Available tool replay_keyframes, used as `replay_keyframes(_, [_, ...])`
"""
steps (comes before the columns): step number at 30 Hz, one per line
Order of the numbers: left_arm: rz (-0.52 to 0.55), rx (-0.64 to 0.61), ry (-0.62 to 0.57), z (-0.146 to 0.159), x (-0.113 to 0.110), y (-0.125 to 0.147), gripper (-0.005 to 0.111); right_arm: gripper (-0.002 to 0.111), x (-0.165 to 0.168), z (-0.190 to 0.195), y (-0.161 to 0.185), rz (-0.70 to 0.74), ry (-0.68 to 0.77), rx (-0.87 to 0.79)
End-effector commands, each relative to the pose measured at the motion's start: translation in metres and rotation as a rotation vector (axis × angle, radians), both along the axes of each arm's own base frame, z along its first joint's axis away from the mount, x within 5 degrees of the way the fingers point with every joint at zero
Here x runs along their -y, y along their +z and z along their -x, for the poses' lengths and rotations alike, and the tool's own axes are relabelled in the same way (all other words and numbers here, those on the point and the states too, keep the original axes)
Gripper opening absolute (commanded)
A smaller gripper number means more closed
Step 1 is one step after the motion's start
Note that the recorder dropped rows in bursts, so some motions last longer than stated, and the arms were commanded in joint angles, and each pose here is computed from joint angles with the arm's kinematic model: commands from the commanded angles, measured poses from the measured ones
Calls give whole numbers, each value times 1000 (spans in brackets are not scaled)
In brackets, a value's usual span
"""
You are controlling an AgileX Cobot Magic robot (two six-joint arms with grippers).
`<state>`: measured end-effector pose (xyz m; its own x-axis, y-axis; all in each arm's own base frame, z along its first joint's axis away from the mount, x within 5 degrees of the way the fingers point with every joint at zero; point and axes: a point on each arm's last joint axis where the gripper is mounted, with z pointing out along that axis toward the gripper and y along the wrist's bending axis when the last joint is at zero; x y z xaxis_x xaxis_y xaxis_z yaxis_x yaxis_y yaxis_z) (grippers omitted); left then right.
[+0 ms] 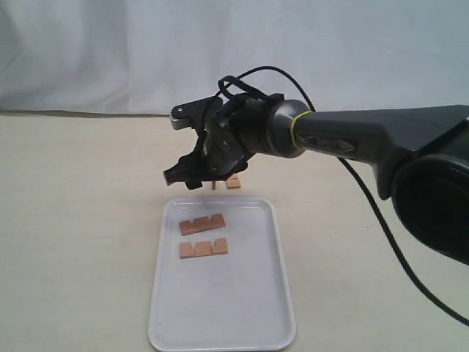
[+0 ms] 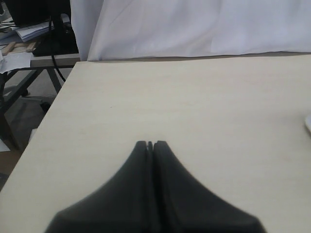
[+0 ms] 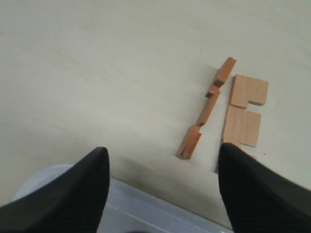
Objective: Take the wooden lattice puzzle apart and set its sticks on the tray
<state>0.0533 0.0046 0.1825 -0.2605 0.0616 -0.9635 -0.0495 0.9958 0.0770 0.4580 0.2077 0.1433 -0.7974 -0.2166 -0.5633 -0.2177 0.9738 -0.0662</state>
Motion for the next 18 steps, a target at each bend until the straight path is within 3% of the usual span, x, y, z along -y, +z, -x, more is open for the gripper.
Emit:
replay_keyframes(1, [1, 16, -1, 0, 0, 1, 0, 61, 6, -7, -10, 25, -58, 34])
replay_keyframes(7, [1, 16, -1, 0, 0, 1, 0, 54, 1, -10, -26, -11, -59, 42])
replay_keyframes(9, [1, 16, -1, 0, 0, 1, 0, 47, 1, -10, -29, -23, -75, 42])
replay_keyframes(14, [1, 16, -1, 0, 0, 1, 0, 17, 5, -13, -32, -37, -153, 66])
replay_keyframes(15, [1, 16, -1, 0, 0, 1, 0, 4, 6, -13, -32, -16, -149, 71])
replay_keyframes(18, [1, 16, -1, 0, 0, 1, 0, 4, 1, -12, -11, 1, -106, 130])
